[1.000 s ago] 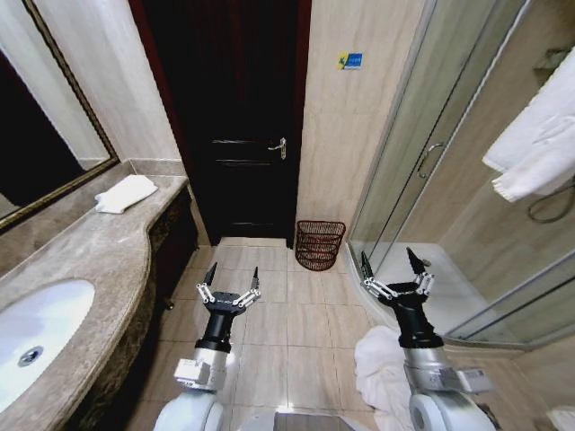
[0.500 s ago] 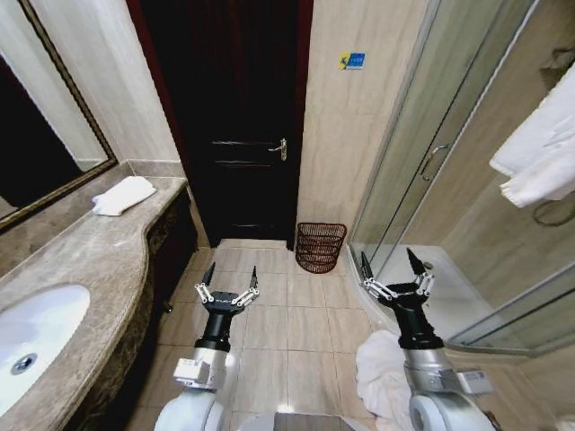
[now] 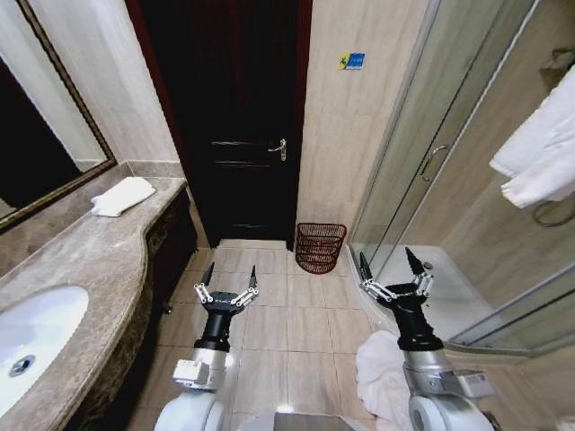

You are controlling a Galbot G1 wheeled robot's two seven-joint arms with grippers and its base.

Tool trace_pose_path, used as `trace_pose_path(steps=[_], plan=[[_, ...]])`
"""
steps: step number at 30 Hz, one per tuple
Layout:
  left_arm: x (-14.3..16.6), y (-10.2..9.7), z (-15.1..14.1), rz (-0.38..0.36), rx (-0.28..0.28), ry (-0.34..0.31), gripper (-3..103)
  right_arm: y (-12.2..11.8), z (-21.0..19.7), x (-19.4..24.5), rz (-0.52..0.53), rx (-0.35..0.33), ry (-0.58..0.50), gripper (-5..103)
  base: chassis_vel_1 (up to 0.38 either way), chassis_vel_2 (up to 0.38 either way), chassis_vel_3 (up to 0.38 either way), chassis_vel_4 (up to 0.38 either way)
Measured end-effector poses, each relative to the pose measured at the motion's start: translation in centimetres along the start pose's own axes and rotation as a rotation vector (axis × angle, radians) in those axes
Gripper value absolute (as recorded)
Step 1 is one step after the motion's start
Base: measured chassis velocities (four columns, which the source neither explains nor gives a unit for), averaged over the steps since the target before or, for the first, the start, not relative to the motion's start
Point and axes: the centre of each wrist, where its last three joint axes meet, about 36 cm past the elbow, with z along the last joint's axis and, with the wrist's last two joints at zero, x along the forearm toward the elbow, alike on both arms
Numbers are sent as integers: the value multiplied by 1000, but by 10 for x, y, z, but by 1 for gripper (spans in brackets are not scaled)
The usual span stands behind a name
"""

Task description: Discard the used towel into the hamper.

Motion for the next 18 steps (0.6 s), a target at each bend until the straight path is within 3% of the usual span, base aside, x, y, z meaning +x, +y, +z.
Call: trace_pose_path(steps=[5, 18], plan=[[0, -1, 0, -3, 38, 2, 100, 1, -1, 1, 1, -1, -1, 100, -86, 82, 79, -80], [-1, -1, 5, 0, 42, 12, 100, 2, 0, 3, 3, -2, -3, 100, -135, 134, 138, -129]])
